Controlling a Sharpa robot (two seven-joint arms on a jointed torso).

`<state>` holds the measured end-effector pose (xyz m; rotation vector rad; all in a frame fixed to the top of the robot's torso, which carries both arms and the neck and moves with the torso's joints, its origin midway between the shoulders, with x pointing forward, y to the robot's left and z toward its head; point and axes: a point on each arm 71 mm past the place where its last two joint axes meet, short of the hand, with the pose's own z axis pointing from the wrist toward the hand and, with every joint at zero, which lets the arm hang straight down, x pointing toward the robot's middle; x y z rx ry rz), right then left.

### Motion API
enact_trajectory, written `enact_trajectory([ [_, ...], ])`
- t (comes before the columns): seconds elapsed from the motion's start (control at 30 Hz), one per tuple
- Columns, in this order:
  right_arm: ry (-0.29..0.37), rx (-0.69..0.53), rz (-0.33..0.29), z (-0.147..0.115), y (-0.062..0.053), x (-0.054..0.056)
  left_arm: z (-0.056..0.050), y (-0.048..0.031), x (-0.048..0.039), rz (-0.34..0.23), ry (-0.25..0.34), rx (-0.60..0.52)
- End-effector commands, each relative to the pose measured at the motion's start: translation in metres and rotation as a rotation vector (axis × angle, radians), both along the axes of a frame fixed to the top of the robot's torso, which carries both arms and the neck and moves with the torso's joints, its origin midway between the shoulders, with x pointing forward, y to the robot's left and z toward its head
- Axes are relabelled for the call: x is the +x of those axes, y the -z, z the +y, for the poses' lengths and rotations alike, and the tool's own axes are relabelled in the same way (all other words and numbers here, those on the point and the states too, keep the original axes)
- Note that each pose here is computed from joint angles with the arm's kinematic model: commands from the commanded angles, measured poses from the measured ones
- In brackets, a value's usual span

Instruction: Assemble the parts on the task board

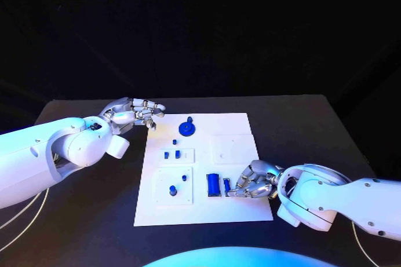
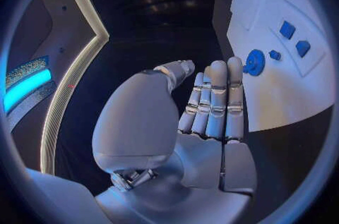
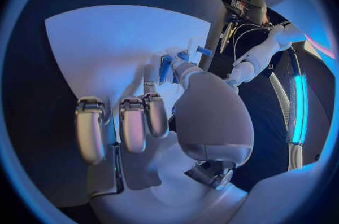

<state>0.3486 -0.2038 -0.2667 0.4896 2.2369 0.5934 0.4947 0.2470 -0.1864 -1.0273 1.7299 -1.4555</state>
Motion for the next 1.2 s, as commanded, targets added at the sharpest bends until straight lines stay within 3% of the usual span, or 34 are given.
enact_trajectory([
  [0.03, -0.044, 0.003, 0.015, 0.002, 0.001, -0.002, -0.002, -0.0008, -0.0002, -0.001, 0.011, -0.01],
  [0.87, -0.019, -0.018, -0.001, 0.002, 0.009, 0.009, -0.003, -0.0005, -0.0005, 0.0, 0.015, -0.01],
  [1.2, -0.016, 0.067, -0.052, 0.003, 0.003, 0.01, -0.002, -0.0004, -0.0008, -0.003, 0.012, -0.011],
])
